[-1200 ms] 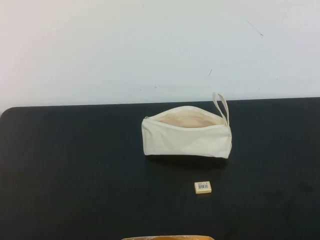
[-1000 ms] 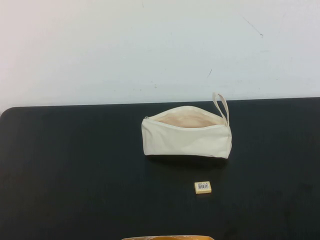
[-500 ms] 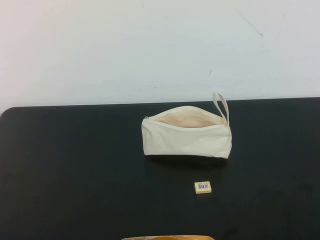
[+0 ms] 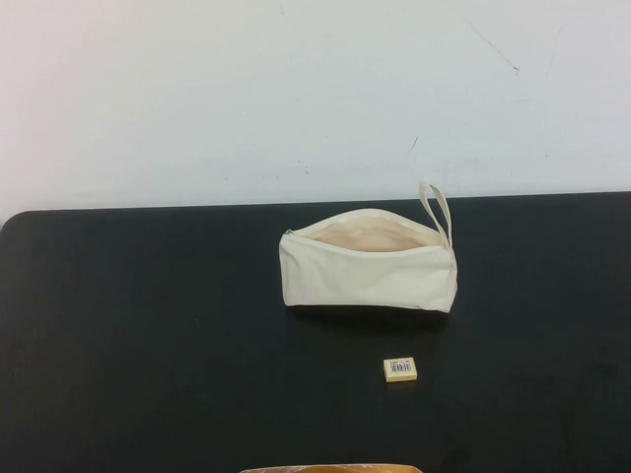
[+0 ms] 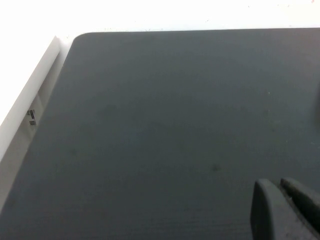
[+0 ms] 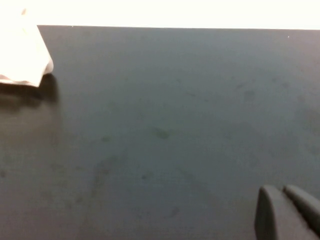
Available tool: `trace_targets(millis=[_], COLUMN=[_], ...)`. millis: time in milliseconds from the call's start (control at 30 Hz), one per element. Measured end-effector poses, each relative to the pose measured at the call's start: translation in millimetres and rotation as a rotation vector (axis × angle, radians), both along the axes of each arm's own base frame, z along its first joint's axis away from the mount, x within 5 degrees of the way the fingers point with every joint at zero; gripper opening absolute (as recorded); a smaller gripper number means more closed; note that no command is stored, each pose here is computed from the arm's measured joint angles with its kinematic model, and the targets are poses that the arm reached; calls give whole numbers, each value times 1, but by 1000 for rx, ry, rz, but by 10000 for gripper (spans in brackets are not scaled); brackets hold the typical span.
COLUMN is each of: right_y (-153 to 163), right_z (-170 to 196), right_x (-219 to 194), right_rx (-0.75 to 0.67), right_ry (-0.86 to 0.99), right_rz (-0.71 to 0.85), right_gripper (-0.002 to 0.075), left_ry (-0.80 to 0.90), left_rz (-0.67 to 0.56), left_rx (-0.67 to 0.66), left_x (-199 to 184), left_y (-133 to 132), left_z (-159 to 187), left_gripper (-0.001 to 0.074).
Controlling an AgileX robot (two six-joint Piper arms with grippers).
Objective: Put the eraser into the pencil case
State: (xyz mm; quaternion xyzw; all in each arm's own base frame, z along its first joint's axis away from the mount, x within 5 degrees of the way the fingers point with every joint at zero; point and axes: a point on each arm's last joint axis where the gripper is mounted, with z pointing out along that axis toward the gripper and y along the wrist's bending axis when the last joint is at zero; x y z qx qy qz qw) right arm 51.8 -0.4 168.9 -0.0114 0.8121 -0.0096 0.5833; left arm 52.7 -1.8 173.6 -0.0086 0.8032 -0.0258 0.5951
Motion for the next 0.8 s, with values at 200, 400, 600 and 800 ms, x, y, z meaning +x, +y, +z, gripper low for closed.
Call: trace_targets(millis=[200, 400, 600, 800], right_y=[0, 1, 2, 1], right_z=[6, 30, 65, 78], right_x=[2, 5, -2, -10], right_rx=[-25, -72, -42, 20], right_ry=[-66, -332, -727, -898], right_rz=[9, 19, 17, 17], right_gripper=[-1, -1, -1, -1], left_ry=[0, 0, 0, 0], left_rz=[0, 0, 0, 0], left_rx=[0, 0, 0, 0], left_x=[0, 0, 0, 0], left_y=[0, 0, 0, 0], left_z=[0, 0, 0, 0], left_gripper=[-1, -1, -1, -1])
